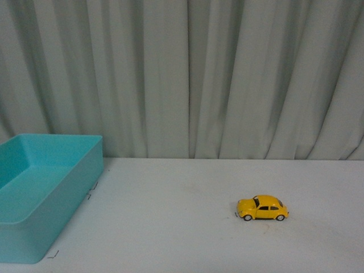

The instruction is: Wind up and store yellow beetle toy

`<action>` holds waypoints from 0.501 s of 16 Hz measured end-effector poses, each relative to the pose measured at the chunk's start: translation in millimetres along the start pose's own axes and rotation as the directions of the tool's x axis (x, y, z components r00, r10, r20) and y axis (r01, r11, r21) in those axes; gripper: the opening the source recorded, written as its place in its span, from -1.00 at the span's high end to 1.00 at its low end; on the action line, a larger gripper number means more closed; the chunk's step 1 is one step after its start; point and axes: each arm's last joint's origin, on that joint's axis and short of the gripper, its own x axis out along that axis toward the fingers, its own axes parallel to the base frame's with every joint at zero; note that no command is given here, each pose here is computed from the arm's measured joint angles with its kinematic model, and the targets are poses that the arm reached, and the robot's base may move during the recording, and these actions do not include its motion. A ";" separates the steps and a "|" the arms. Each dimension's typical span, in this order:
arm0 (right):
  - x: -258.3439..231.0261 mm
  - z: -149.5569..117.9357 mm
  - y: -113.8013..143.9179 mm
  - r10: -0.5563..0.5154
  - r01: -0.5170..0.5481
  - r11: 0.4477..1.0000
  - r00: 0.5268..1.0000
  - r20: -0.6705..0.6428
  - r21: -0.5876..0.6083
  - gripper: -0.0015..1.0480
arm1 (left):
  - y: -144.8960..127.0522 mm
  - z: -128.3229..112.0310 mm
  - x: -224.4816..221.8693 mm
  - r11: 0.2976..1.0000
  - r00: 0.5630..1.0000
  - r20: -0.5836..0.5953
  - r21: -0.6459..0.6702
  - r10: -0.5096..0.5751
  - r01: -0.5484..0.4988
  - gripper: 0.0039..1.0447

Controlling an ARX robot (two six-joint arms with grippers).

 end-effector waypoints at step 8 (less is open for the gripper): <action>0.1 -0.4 0.0 0.000 0.000 1.000 1.000 -0.004 0.000 -0.87 | 0.0 -0.5 0.1 1.000 1.000 -0.006 0.000 0.000 0.000 -0.88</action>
